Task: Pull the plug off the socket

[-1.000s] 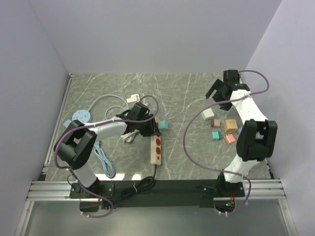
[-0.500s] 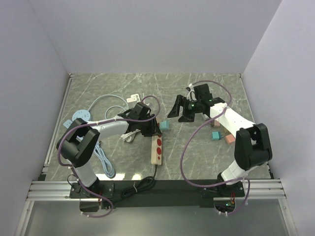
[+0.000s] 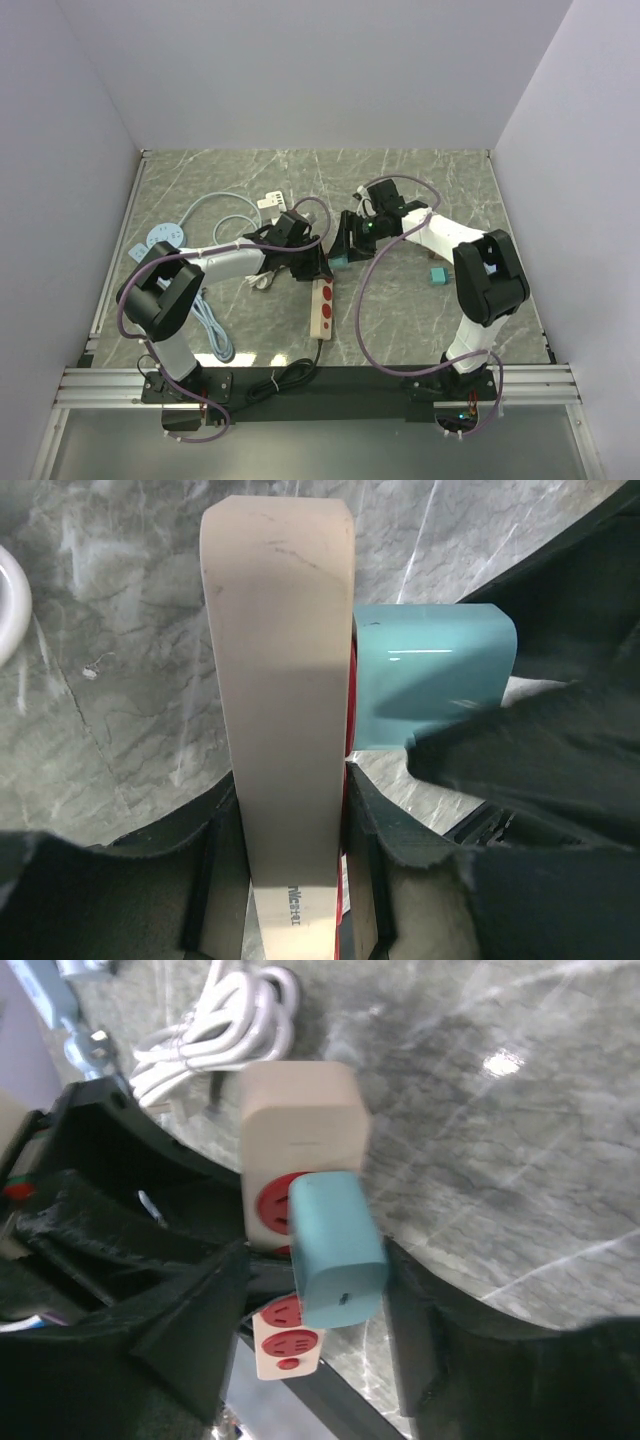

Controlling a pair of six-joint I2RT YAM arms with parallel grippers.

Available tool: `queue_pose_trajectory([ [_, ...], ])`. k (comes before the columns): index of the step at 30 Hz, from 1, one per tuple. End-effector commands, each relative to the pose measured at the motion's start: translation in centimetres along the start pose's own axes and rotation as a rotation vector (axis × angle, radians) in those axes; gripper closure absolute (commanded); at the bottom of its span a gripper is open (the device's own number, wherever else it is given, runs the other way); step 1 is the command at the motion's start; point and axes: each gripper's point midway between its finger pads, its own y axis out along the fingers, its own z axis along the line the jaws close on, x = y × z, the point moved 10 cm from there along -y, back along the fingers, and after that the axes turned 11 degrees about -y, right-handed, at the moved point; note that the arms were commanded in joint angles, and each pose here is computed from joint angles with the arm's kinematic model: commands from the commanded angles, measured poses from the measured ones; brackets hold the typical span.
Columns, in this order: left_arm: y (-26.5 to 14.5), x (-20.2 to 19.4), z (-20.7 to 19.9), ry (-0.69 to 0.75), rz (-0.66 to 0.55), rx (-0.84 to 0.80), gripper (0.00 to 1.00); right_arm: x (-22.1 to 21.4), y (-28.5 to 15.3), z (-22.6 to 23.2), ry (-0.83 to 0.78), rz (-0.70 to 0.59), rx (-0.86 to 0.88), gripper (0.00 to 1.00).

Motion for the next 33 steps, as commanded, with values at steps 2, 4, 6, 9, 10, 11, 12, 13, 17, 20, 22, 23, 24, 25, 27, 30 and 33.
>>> queue_pose_trajectory([
  [2, -1.9, 0.9, -3.5, 0.052, -0.046, -0.135, 0.99, 0.5, 0.3, 0.7, -0.017, 0.012, 0.035, 0.51],
  [4, -2.0, 0.9, -3.5, 0.052, -0.047, -0.134, 0.99, 0.2, 0.6, 0.9, -0.02, 0.034, 0.045, 0.52],
  [6, -2.0, 0.9, -3.4, 0.05, -0.048, -0.134, 0.99, -0.4, 0.9, 1.0, -0.018, 0.056, 0.048, 0.55],
  [9, -1.9, 1.0, -3.4, 0.047, -0.049, -0.132, 0.99, -1.1, 1.4, 1.0, -0.015, 0.085, 0.061, 0.81],
  [10, -1.9, 0.9, -3.4, 0.049, -0.047, -0.135, 0.99, -1.2, 1.6, 0.9, -0.013, 0.088, 0.06, 0.89],
  [11, -1.8, 0.9, -3.3, 0.049, -0.047, -0.129, 0.99, -1.4, 1.6, 0.8, -0.009, 0.1, 0.065, 0.97],
  [12, -1.8, 0.9, -3.3, 0.05, -0.048, -0.13, 0.99, -1.5, 1.6, 0.8, -0.006, 0.106, 0.066, 1.0],
  [13, -1.7, 0.8, -3.2, 0.046, -0.041, -0.125, 0.99, -1.5, 1.5, 0.8, -0.018, 0.11, 0.066, 1.0],
  [17, -1.5, 0.5, -2.4, 0.044, -0.035, -0.108, 0.99, -0.6, 0.1, 0.9, -0.072, 0.12, 0.043, 1.0],
  [20, -1.4, 0.1, -1.7, 0.036, -0.028, -0.098, 0.99, 0.7, -2.1, -0.3, -0.059, 0.117, 0.043, 1.0],
  [22, -1.4, -0.1, -1.5, 0.032, -0.027, -0.097, 0.99, 1.9, -3.6, -1.8, -0.025, 0.074, 0.045, 1.0],
  [23, -1.4, -0.2, -1.2, 0.029, -0.025, -0.093, 0.99, 2.5, -4.2, -2.3, -0.015, 0.043, 0.043, 1.0],
  [24, -1.4, -0.3, -1.1, 0.027, -0.024, -0.092, 0.99, 2.9, -4.8, -2.2, -0.017, 0.011, 0.053, 1.0],
  [25, -1.4, -0.4, -1.0, 0.024, -0.024, -0.09, 0.99, 3.0, -5.1, -2.3, 0.0, -0.012, 0.053, 1.0],
  [27, -1.4, -0.4, -0.9, 0.021, -0.026, -0.09, 0.99, 2.9, -5.0, -1.8, 0.006, -0.067, 0.052, 1.0],
  [30, -1.3, -0.1, -1.3, 0.021, -0.031, -0.096, 0.99, 1.1, -3.9, 0.0, 0.011, -0.178, 0.038, 1.0],
  [33, -1.3, 0.4, -2.1, 0.025, -0.035, -0.109, 0.99, -1.8, -2.2, 1.7, -0.012, -0.276, 0.007, 1.0],
])
